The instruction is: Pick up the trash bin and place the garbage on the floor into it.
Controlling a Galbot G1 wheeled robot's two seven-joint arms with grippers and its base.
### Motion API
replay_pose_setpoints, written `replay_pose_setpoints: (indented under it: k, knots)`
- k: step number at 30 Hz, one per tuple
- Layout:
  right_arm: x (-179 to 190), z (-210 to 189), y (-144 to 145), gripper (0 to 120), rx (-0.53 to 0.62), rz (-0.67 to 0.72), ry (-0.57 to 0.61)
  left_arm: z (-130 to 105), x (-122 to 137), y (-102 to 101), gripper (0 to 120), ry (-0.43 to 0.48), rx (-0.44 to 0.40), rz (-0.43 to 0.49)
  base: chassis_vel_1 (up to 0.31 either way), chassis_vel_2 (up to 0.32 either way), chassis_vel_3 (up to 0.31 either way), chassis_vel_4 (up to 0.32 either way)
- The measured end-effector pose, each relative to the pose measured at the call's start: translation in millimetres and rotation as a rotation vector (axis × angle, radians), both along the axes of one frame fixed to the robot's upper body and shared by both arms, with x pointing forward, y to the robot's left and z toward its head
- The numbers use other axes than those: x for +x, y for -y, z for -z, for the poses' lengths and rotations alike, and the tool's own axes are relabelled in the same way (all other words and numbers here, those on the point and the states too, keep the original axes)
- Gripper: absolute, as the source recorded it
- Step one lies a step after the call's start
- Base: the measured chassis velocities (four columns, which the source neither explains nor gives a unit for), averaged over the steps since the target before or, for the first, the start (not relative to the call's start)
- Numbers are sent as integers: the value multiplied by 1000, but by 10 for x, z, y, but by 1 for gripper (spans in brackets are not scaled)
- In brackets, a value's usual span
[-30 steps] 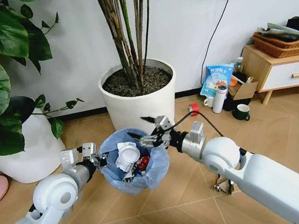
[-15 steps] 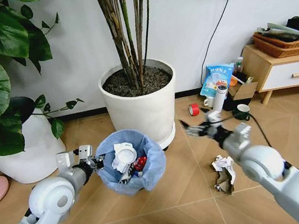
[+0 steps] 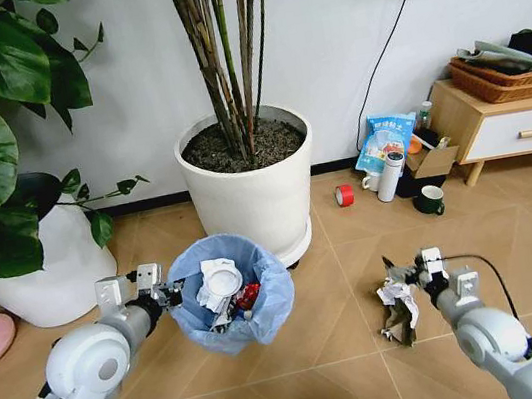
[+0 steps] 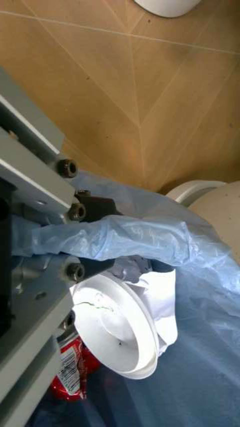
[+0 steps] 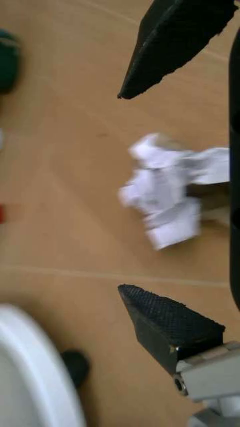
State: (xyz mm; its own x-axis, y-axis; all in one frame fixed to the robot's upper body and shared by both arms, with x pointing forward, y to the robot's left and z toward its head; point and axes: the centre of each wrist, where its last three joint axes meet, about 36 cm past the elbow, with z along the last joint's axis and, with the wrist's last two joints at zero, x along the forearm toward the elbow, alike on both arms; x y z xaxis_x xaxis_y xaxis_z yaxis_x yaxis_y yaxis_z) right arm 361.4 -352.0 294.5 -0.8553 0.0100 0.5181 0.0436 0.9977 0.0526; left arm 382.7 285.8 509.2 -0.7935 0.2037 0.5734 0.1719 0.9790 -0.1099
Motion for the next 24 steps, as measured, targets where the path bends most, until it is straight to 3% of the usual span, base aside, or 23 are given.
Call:
replay_pose_setpoints:
  k: [11,24]
  knots:
    - [106,628,23,100,62,23,-143,-37,-32,1,0,5,16,15,0,0,0,0]
    - [234,1124,-113,100,78,38,-184,-49,-28,6,0,10,17,18,0,0,0,0]
